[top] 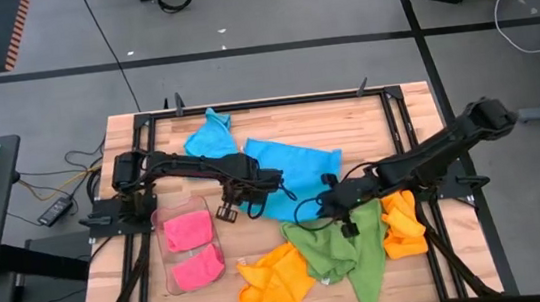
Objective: Fold microfiber towels
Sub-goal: Fold the bottom blue microfiber cloth
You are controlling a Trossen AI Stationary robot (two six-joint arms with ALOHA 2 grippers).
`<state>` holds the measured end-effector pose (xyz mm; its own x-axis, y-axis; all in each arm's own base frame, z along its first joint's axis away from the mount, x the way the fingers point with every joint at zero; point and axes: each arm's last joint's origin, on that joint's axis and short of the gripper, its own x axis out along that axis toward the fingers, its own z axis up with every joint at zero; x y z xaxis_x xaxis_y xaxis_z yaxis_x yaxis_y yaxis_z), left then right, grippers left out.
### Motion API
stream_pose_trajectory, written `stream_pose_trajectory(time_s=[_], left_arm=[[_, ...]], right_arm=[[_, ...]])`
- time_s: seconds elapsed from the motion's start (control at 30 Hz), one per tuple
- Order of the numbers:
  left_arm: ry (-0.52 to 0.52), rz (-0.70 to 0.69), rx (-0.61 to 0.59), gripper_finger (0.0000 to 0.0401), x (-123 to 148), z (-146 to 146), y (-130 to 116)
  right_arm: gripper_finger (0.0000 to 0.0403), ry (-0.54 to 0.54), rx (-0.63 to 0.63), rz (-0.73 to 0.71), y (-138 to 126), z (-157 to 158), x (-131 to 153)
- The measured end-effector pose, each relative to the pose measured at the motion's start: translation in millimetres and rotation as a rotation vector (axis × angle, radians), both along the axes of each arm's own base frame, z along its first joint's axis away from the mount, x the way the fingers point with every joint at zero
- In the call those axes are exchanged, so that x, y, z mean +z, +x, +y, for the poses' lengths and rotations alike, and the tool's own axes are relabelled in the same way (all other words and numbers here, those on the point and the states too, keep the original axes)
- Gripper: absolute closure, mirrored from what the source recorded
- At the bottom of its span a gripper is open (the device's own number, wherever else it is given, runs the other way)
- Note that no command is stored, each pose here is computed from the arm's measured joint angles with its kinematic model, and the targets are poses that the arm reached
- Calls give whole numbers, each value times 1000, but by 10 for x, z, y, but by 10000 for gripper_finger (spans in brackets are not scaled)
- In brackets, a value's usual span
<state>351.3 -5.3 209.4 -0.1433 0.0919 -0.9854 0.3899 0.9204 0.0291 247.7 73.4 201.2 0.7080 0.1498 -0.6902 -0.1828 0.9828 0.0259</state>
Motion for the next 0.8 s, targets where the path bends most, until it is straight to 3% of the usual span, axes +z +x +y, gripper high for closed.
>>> stream_pose_trajectory(time_s=[0.2, 0.3, 0.4, 0.5, 0.6, 0.8], left_arm=[[-25, 67, 7, 389, 28, -65, -63], [-131, 77, 28, 395, 29, -98, -70], [-193, -8, 32, 392, 0, -120, 10], [-197, -79, 36, 383, -15, -122, 78], [-184, -59, -1, 383, -17, -116, 59], [-83, -102, 0, 395, -22, 69, 101]], right_arm=[[358, 71, -7, 10, -152, 68, 129], [358, 127, -29, 42, -250, 85, 183], [358, 160, -44, 66, -295, 100, 196], [358, 153, -45, 92, -271, 120, 140], [358, 132, -67, 163, -273, 116, 48], [358, 5, -256, 185, -296, 20, -20]])
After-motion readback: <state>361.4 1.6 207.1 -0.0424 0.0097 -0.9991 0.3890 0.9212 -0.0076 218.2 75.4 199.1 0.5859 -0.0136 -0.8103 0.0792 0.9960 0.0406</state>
